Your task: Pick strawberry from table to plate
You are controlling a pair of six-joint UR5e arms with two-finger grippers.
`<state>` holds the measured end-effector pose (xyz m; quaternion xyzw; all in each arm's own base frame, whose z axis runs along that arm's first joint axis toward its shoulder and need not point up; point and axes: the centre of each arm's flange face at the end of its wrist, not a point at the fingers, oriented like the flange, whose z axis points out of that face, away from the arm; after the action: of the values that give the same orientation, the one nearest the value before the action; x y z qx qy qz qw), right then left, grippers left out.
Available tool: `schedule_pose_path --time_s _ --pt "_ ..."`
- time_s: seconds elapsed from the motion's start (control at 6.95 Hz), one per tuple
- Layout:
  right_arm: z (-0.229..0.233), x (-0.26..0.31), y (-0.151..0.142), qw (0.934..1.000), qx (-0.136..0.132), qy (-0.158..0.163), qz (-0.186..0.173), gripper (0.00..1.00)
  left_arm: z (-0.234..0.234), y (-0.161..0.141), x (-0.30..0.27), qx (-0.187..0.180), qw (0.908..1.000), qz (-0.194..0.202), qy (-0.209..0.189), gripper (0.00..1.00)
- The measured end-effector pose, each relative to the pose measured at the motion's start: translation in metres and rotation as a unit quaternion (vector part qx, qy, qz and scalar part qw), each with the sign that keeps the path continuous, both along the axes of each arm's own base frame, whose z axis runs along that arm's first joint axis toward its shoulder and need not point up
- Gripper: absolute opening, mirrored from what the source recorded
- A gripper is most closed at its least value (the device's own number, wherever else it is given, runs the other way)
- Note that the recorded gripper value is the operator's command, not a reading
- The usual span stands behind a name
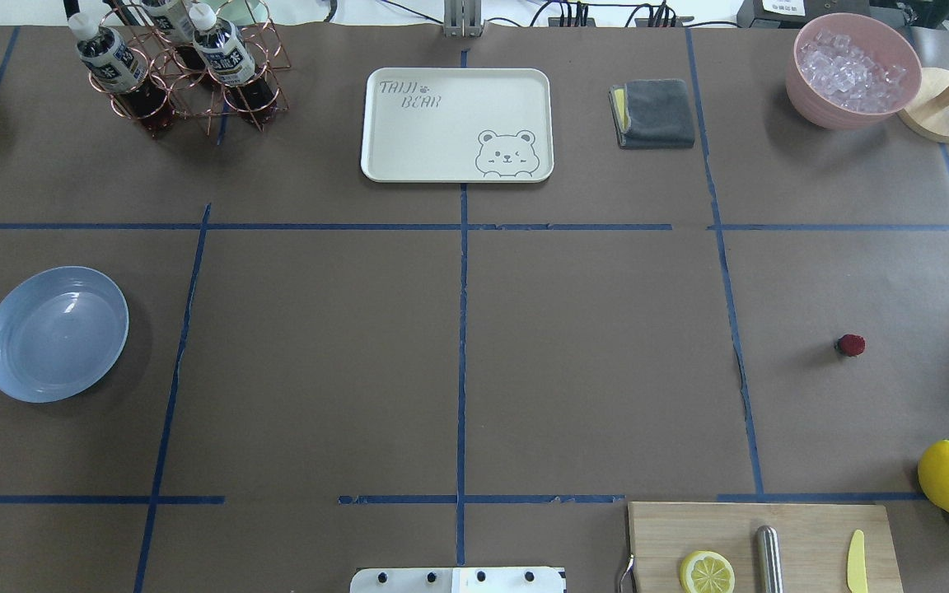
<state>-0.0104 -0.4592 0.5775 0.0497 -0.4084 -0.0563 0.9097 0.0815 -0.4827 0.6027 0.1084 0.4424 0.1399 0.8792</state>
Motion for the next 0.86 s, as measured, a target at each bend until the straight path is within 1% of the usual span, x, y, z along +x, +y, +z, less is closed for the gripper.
schedule_pose_path --time_s 0.14,0.29,0.58,0.86 --pt "0.001 -0.001 0.001 1.0 0.003 -0.002 -0.001 1.0 0.009 0.002 0.028 0.0 0.9999 0.014 0.006 1.0" --pt "0.005 -0.004 0.003 1.0 0.002 -0.003 -0.004 1.0 0.018 0.002 0.044 -0.011 0.9999 0.011 0.001 1.0" --pt "0.007 -0.016 0.004 0.9999 0.001 -0.003 -0.017 1.0 0.025 -0.007 0.065 -0.031 0.9993 -0.012 -0.017 1.0" --pt "0.011 -0.024 0.004 0.9997 -0.002 -0.001 -0.026 1.0 0.036 -0.016 0.091 -0.044 0.9987 -0.001 -0.026 0.98"
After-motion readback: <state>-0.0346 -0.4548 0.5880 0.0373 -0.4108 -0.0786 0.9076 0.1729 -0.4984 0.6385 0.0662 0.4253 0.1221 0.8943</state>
